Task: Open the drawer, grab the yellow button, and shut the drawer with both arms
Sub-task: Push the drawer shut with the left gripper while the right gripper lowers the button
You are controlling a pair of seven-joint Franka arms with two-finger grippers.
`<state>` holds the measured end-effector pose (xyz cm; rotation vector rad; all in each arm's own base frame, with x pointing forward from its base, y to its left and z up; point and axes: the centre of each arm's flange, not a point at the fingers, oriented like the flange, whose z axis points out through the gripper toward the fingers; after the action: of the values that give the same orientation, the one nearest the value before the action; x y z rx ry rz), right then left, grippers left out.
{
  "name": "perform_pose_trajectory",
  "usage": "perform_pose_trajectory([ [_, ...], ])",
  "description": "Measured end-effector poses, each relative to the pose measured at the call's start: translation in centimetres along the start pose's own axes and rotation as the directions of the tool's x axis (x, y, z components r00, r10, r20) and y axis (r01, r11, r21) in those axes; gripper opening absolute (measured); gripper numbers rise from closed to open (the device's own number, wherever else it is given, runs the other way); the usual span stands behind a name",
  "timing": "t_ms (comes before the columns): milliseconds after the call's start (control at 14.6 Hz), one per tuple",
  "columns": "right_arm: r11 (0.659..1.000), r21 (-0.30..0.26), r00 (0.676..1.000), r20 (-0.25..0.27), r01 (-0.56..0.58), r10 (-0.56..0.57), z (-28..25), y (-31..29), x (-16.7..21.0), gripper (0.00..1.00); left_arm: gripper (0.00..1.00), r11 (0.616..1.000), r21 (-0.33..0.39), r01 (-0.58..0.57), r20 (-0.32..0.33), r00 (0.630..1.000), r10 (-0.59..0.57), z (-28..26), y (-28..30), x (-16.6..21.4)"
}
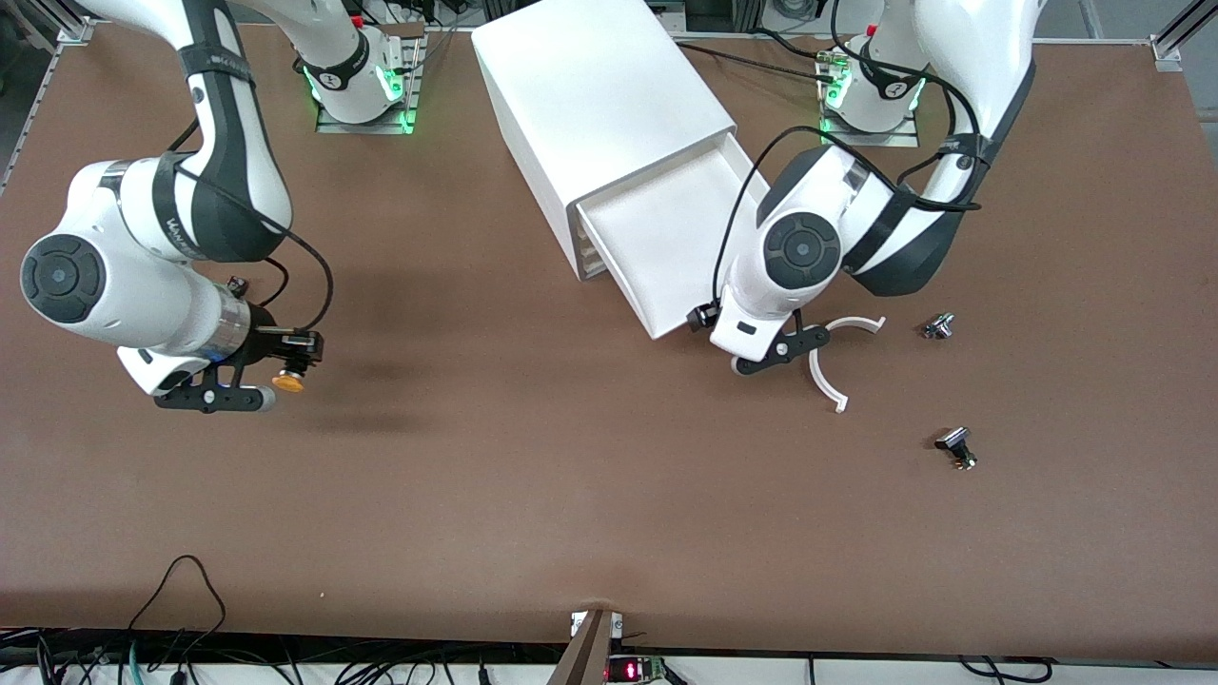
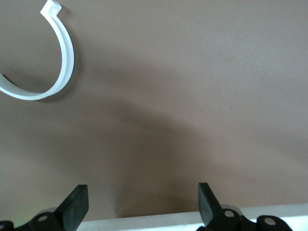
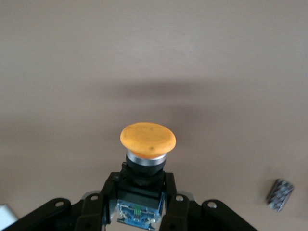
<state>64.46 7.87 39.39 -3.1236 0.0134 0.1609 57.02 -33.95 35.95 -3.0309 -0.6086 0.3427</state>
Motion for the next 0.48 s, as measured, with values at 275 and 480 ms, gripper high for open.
perform_pose_trajectory([
  [275, 0.998, -0.037, 0.997, -0.049, 0.059, -0.061, 4.9, 6.5, -0.6, 0.42, 1.00, 0.999, 0.011, -0.031, 0.003, 1.000, 0.031, 0.0, 0.7, -2.8],
  [480, 0.995, -0.072, 0.993, -0.084, 0.071, -0.077, 9.6, 11.0, -2.0, 0.42, 1.00, 0.999, 0.024, -0.047, 0.010, 0.999, 0.047, 0.3, 1.3, -5.2],
])
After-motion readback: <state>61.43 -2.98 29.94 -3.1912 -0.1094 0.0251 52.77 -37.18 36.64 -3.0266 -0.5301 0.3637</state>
